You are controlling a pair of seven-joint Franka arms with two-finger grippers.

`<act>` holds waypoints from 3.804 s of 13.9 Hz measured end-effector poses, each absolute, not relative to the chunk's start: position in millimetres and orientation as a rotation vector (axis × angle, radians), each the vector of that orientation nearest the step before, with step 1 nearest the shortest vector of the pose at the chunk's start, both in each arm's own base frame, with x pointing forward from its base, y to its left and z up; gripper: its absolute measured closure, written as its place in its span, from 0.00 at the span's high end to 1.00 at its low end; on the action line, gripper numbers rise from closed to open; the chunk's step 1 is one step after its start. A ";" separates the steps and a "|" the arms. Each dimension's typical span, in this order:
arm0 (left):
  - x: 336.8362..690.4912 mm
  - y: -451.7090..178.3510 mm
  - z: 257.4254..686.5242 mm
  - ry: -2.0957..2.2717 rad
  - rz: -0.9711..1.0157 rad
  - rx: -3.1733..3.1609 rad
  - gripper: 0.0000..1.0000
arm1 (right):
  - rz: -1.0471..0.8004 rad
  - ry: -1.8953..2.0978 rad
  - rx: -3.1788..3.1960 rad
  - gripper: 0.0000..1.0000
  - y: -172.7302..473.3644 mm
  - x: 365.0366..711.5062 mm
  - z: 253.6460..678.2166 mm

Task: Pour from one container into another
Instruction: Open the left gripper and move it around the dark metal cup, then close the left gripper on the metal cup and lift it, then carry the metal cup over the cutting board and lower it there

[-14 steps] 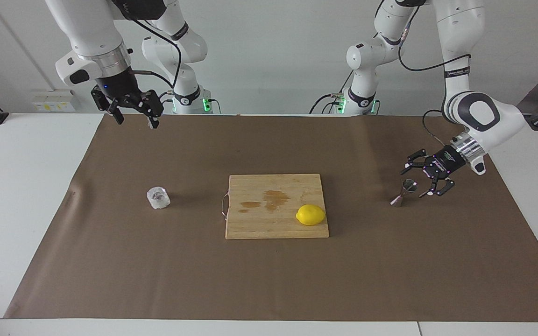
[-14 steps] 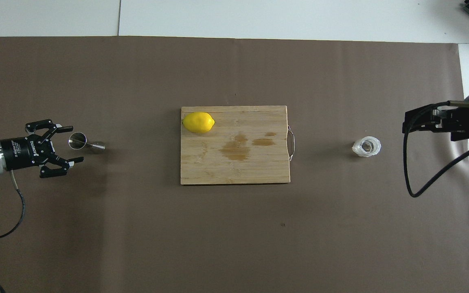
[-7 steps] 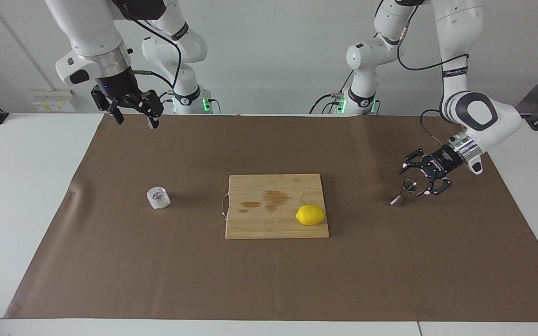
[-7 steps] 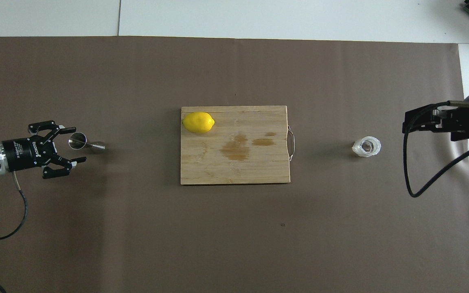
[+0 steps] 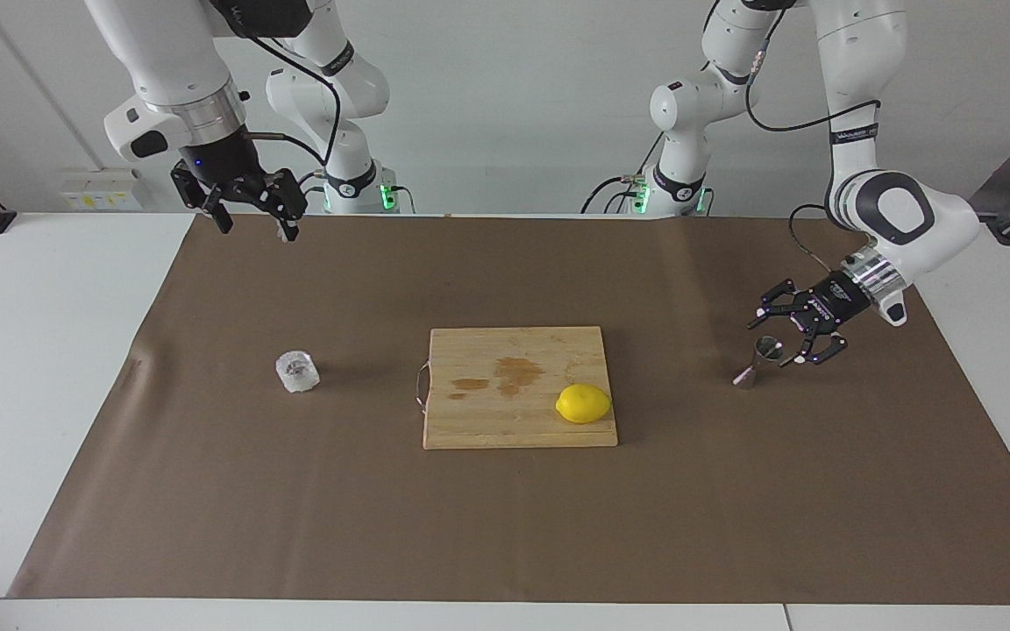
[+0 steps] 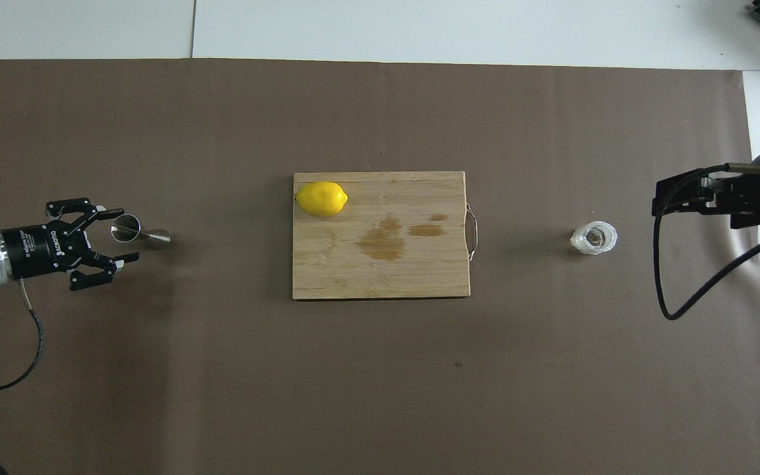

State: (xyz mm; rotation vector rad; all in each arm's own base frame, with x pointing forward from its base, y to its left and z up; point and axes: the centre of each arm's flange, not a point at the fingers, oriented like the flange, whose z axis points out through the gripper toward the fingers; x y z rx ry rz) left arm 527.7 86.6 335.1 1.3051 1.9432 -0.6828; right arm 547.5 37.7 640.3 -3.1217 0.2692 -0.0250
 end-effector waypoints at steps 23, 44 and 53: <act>543.4 75.9 359.6 1.917 -0.653 1.310 0.51 | -0.025 0.269 -3.122 1.00 37.7 547.5 640.3; 510.6 -334.8 443.4 2.004 -0.648 0.970 0.51 | -0.025 0.269 -3.122 1.00 37.7 547.5 640.3; 514.5 -398.5 406.6 1.999 -0.606 1.022 0.51 | -0.025 0.269 -3.122 1.00 37.7 547.5 640.3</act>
